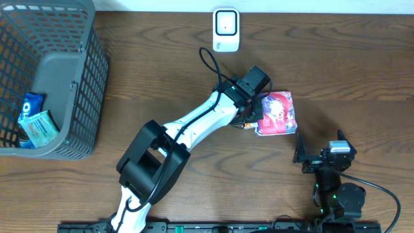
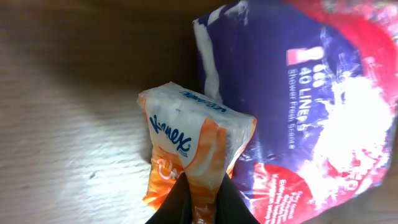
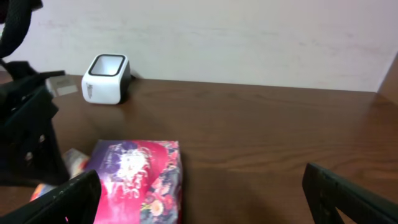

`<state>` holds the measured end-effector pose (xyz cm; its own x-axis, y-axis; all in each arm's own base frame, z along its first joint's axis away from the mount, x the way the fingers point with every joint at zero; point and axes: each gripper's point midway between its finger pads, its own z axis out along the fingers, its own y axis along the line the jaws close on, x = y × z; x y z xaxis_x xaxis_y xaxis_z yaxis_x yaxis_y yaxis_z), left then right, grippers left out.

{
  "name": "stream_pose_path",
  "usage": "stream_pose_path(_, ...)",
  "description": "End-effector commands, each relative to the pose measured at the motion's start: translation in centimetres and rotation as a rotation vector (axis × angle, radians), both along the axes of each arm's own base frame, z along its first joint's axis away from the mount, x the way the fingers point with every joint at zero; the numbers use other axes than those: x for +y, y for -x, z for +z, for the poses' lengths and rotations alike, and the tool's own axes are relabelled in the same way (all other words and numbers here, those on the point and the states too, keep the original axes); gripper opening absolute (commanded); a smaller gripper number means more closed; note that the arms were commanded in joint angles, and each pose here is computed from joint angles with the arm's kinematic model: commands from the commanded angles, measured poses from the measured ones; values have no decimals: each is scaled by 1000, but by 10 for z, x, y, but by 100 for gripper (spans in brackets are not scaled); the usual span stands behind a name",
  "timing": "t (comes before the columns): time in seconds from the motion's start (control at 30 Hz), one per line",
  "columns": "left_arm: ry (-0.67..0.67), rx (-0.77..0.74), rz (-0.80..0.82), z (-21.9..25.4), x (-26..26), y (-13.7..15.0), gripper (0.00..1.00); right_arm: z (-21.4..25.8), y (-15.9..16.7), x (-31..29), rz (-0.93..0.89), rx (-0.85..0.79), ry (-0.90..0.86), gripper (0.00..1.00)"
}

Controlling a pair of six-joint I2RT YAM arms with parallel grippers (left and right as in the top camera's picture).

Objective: Scan the item barcode
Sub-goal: 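Carry the Kleenex pack to the scanner and set it down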

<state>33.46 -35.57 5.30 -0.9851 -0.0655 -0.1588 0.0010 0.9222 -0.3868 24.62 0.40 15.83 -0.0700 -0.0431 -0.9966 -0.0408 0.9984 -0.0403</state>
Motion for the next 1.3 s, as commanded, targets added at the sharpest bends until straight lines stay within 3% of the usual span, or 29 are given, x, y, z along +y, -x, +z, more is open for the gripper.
stream_pose_path(0.0,19,-12,3,-2,-7,-3,8,0,0,2,11,-2,12,99)
stream_pose_path(0.4,96,-70,29,-28,-29,-31,7,0,0,2,11,-2,12,99)
stream_pose_path(0.53,79,-127,-42,-17,-20,-41,7,0,0,2,10,-2,12,99)
stream_pose_path(0.77,-141,-233,73,14,57,-73,8,0,0,2,11,-2,12,99)
stream_pose_path(0.83,-159,-240,61,19,67,-75,24,-1,0,2,11,-1,12,99)
stream_pose_path(0.93,-169,-236,51,19,72,-75,69,-1,0,2,11,-1,12,99)
stream_pose_path(0.97,-172,-232,51,19,72,-74,75,-1,0,2,11,-1,12,99)
stream_pose_path(1.1,-169,-236,50,22,72,-74,82,-1,0,2,11,-1,12,99)
stream_pose_path(1.27,-147,-336,-8,64,75,-79,82,-1,0,2,11,-1,12,99)
